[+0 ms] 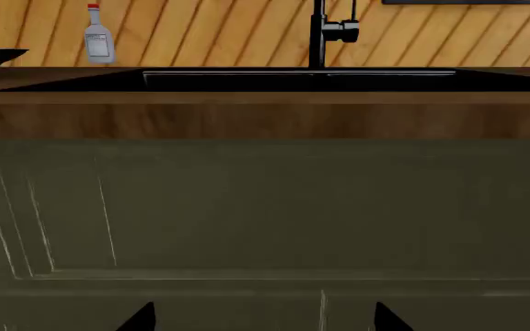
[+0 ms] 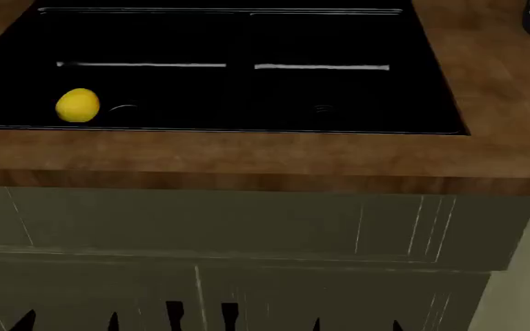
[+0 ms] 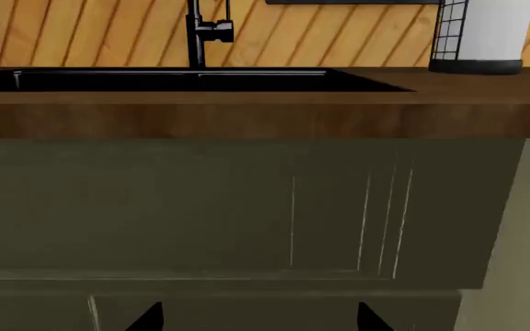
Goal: Pick the lemon from the sink and place it on the plate located on the counter
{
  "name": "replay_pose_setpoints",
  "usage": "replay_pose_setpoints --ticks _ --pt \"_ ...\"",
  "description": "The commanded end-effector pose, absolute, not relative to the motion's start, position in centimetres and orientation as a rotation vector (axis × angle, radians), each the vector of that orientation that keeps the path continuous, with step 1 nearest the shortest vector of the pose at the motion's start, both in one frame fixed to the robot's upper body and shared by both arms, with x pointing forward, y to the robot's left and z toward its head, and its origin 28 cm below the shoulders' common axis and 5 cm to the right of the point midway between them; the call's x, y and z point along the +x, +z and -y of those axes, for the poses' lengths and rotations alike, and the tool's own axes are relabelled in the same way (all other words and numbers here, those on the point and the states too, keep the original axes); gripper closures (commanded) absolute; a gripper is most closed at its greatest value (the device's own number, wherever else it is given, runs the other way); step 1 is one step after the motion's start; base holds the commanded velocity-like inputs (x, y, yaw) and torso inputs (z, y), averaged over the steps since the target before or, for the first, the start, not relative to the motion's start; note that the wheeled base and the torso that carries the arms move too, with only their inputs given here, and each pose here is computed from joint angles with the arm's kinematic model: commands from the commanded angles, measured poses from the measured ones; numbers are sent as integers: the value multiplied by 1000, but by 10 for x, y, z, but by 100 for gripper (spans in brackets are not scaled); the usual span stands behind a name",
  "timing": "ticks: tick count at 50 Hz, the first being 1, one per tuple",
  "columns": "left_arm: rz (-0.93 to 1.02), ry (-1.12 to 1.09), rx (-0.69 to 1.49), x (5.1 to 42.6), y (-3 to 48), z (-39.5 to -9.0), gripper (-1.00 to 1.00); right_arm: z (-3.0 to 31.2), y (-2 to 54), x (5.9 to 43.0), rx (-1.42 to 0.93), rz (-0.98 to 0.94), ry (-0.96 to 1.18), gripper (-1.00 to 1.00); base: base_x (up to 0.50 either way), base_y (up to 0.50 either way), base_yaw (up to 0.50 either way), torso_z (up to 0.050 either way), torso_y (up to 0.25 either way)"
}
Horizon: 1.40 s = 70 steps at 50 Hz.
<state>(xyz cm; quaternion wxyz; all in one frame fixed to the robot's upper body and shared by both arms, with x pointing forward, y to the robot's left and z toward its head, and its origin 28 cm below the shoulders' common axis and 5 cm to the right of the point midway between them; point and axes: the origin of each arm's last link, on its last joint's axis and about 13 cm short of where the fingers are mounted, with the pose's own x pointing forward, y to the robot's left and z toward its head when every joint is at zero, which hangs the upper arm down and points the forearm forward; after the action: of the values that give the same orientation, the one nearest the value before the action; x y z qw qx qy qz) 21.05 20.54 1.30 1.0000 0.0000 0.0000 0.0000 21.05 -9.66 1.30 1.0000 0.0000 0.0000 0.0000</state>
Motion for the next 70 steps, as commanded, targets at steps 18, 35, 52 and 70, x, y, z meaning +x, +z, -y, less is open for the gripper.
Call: replay_pose_setpoints --ticks 18,35,52,70 --pt "3 -8 -32 208 13 -206 -100 94 14 208 -5 3 1 -100 0 0 0 0 21" --pt "19 -22 -49 207 16 -207 -100 95 16 209 0 -7 -22 -100 0 0 0 0 250" --pt "103 -32 5 200 29 -207 -100 94 22 205 -70 19 -38 -100 145 382 0 20 234" --pt "110 -31 5 197 39 -206 -100 88 43 194 -107 55 -12 -100 196 500 0 40 191"
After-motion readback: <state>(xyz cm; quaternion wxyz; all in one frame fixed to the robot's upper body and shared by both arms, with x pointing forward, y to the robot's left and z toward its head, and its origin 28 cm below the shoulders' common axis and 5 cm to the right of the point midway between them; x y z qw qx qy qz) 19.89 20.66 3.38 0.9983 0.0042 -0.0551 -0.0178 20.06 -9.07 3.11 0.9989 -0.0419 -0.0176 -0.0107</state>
